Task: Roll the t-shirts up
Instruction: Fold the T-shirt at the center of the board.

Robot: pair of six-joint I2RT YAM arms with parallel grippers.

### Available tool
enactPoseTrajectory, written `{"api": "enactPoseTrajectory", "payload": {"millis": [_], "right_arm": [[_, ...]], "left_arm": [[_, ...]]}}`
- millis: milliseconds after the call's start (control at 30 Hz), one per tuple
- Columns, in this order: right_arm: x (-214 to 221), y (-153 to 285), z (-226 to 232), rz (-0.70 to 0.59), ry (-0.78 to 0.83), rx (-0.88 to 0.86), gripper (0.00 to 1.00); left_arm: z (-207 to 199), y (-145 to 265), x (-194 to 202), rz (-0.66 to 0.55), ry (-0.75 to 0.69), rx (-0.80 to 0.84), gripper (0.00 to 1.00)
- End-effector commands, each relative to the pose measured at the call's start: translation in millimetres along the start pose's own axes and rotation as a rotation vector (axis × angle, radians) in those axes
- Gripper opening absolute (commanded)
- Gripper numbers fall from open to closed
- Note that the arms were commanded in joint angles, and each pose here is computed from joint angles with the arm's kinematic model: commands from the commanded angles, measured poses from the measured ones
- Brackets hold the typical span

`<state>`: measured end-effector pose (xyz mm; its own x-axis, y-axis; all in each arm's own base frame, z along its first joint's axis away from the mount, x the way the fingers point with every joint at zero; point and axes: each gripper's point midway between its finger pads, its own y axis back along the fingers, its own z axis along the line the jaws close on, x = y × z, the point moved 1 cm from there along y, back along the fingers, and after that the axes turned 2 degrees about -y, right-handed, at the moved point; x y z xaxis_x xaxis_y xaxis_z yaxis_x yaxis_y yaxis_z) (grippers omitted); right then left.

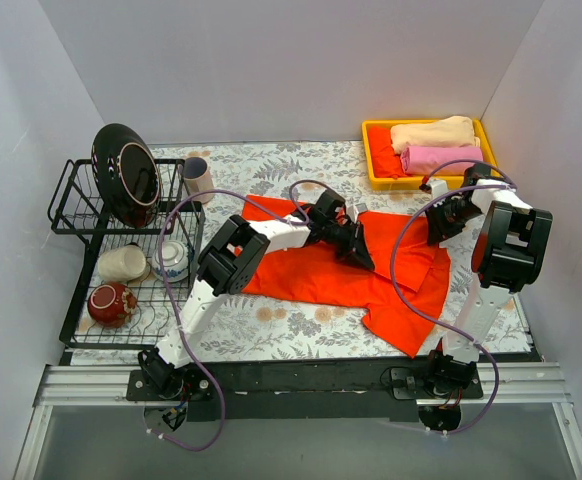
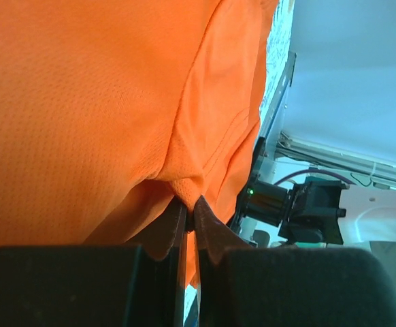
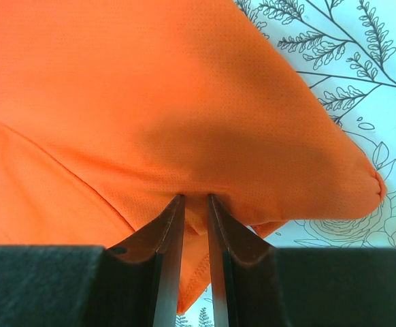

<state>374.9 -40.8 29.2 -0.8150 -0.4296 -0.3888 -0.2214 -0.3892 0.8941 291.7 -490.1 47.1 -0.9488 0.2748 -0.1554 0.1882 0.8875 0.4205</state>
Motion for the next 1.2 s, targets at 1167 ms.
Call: {"api": "enactPoseTrajectory", "payload": {"millis": [1167], "right_arm": [[-58.8, 51.1, -17.5, -0.074, 0.098, 0.041, 0.27]], "left_arm": [[-71.7, 64.7, -0.4, 0.032, -0.329, 0.069, 0.39]]}}
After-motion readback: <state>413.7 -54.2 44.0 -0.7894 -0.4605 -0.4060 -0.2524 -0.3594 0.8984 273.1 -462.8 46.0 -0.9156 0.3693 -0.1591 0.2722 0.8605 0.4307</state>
